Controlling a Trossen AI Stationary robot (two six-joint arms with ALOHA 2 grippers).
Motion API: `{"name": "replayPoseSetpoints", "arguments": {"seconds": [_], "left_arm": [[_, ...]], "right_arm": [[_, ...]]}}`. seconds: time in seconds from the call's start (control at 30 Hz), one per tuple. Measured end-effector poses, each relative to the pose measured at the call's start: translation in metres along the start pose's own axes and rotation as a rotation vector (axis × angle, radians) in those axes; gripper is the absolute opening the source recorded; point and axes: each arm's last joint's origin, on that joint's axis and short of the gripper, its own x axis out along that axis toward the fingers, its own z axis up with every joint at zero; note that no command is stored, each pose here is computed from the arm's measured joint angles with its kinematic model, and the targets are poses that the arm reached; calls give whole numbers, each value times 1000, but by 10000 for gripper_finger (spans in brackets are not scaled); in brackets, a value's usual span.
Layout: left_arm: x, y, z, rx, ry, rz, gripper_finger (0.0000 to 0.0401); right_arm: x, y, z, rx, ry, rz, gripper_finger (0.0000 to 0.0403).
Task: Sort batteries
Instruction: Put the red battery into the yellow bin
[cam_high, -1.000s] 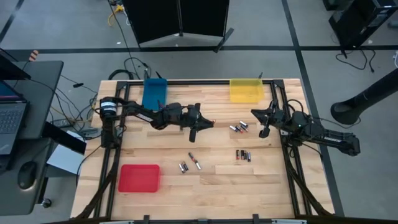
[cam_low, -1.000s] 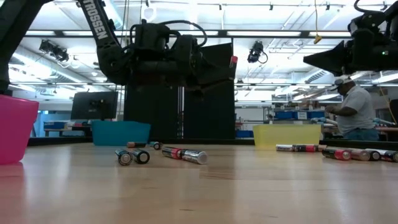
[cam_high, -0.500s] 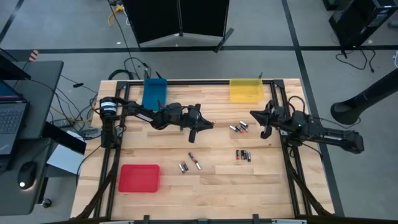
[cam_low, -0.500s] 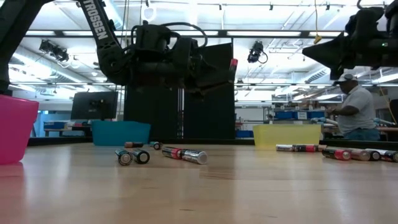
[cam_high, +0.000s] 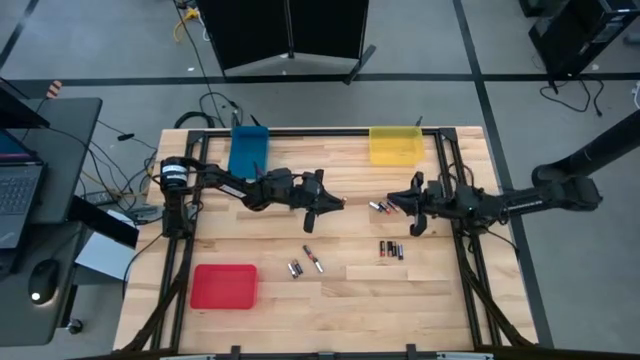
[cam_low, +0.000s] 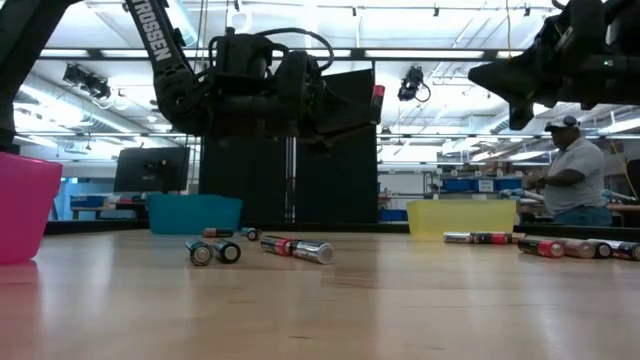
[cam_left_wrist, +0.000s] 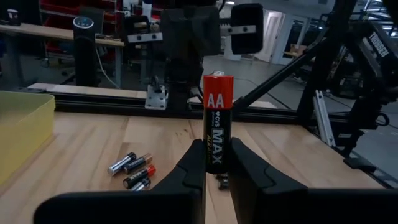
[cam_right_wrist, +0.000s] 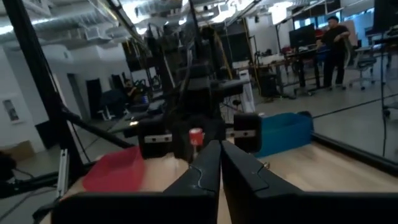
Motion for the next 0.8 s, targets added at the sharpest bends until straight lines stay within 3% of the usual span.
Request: {"name": "replayPoseSetpoints", "arguments": {"seconds": [0.2, 0.8], "left_arm": [[0, 0, 0, -1, 1, 1, 45], [1, -3, 5, -16, -43, -42, 45]], "right_arm": [[29, 13, 5, -18, 72, -53, 55], [110, 42, 8, -37, 168, -49, 142]]}}
